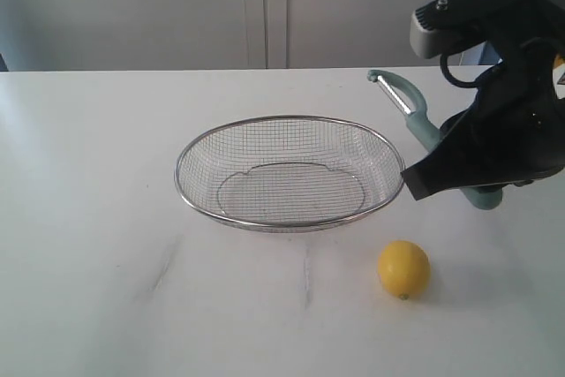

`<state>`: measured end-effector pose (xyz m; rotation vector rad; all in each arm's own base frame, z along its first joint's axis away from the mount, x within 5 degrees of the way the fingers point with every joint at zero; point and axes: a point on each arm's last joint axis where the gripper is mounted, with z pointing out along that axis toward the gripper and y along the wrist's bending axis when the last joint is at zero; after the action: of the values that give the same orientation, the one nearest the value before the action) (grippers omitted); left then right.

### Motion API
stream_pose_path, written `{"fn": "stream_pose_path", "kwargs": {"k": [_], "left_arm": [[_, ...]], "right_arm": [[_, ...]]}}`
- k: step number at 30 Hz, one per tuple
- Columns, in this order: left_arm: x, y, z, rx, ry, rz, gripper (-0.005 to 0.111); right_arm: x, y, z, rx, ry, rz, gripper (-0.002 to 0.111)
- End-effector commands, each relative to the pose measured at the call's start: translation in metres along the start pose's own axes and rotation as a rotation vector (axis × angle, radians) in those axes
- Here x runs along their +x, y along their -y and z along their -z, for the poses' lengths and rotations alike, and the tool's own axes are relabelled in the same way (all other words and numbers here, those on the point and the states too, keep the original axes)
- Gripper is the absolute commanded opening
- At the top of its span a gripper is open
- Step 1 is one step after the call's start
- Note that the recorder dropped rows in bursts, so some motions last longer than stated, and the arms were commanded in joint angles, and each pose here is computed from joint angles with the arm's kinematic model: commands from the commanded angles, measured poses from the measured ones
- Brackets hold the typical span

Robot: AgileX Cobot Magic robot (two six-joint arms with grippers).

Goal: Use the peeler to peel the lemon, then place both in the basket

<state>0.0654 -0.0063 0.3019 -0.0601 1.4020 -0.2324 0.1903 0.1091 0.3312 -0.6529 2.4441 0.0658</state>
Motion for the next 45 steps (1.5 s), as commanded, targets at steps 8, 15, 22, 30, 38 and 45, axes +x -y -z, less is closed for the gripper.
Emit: {"fn": "stream_pose_path", "kwargs": {"k": [8,15,22,30,38,45], "left_arm": [[-0.017,0.004,-0.065,0.01,-0.177,-0.419,0.0],[-0.01,-0.045,-0.079,-0.49,-0.507,-0.66,0.0],[0.021,0.019,-0.097,0.174,-1.126,-0.422,0.0],[0.058,0.108,-0.108,0.569,-1.1,-0.321,0.0],[0.09,0.192,-0.104,0.794,-1.036,-0.305,0.0],[0.114,0.248,-0.107,0.872,-1.043,-0.302,0.0]], "right_arm": [[0.0,0.003,0.001,0.013,0.017,-0.003,0.0],[0.0,0.003,0.001,0.013,0.019,-0.003,0.0],[0.0,0.003,0.001,0.013,0.019,-0.003,0.0],[0.0,0.003,0.001,0.012,0.021,-0.003,0.0],[0.0,0.003,0.001,0.012,0.021,-0.003,0.0],[0.0,0.003,0.001,0.012,0.021,-0.003,0.0]]}}
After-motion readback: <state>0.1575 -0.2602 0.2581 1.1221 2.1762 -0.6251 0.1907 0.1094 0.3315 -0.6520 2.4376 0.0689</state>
